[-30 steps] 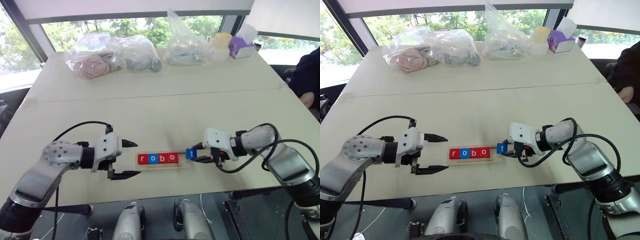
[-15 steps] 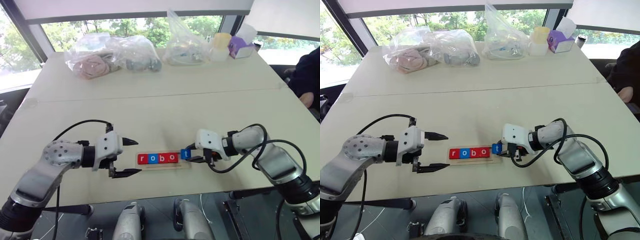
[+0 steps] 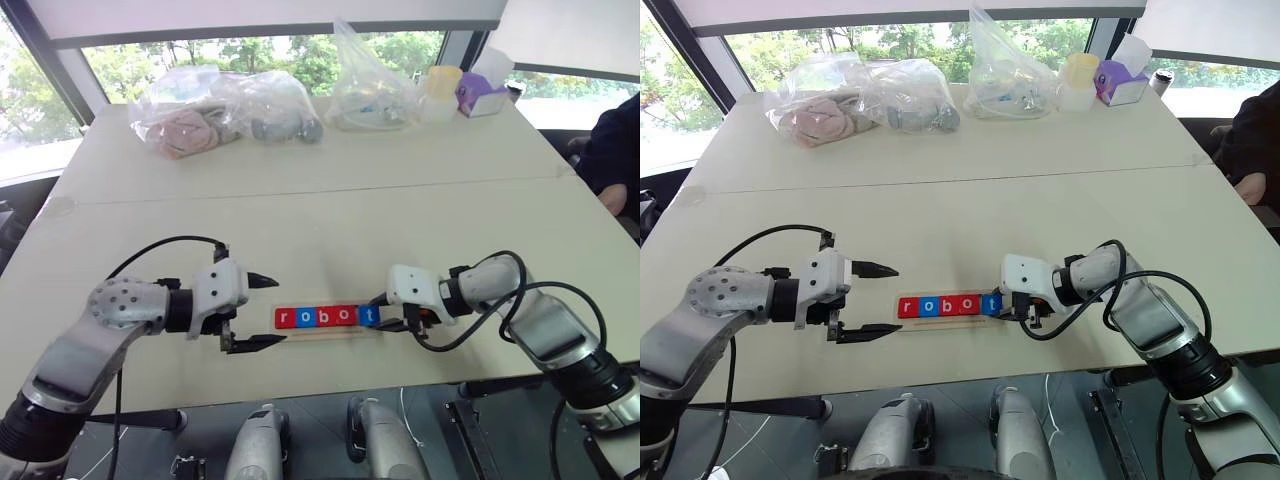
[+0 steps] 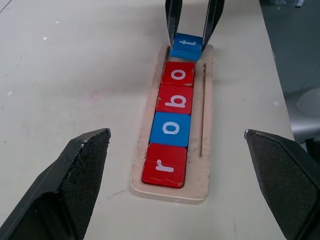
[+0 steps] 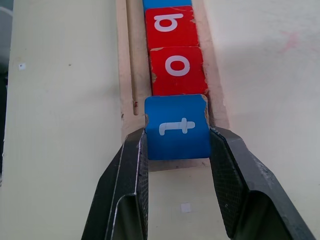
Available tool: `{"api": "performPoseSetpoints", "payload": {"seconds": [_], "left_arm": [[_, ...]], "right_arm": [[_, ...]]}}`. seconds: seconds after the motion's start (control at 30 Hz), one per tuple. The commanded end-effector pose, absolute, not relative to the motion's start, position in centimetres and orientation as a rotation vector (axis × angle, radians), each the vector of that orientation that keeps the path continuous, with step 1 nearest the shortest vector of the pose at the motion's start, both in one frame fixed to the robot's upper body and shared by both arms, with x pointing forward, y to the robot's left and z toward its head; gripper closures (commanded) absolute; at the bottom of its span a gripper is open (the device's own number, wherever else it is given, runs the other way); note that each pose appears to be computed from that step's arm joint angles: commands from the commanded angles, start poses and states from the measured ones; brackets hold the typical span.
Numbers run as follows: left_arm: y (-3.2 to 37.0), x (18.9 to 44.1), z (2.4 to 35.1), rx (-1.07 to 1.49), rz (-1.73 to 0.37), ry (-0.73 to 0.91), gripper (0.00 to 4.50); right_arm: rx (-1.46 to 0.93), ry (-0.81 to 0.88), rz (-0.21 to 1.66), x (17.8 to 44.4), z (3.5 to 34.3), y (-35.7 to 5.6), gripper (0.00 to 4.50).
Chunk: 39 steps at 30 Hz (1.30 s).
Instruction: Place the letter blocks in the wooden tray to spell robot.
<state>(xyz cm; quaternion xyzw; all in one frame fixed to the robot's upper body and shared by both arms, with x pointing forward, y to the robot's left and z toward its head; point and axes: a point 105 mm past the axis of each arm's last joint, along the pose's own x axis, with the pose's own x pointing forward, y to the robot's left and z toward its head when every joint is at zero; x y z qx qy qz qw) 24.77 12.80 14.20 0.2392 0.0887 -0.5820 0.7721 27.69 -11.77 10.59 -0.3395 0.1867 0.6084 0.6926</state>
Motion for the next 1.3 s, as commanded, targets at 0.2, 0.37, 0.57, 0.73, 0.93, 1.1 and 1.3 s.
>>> {"api": "performPoseSetpoints", "payload": {"seconds": [0.2,0.37,0.57,0.73,0.93,1.1,1.3], "left_arm": [[11.82,24.32,15.23,0.522,-1.282,0.140,0.00],[11.76,24.11,15.07,0.519,-1.281,0.144,0.00],[11.79,24.08,14.93,0.517,-1.279,0.145,0.00],[11.77,24.19,14.98,0.514,-1.279,0.144,0.00],[11.78,24.26,15.03,0.512,-1.276,0.143,0.00],[11.80,24.29,15.07,0.512,-1.274,0.142,0.00],[11.72,24.37,15.11,0.512,-1.275,0.139,0.00]], "right_arm": [[-0.791,0.383,1.360,28.24,11.38,-11.56,3.37],[-0.792,0.386,1.362,28.19,11.34,-11.59,3.37],[-0.787,0.381,1.362,28.27,11.35,-11.36,3.37],[-0.788,0.374,1.360,28.47,11.43,-11.16,3.37],[-0.791,0.373,1.357,28.60,11.42,-11.15,3.37],[-0.796,0.380,1.366,28.41,11.32,-11.22,3.37],[-0.793,0.376,1.370,28.34,11.40,-11.04,3.37]]}}
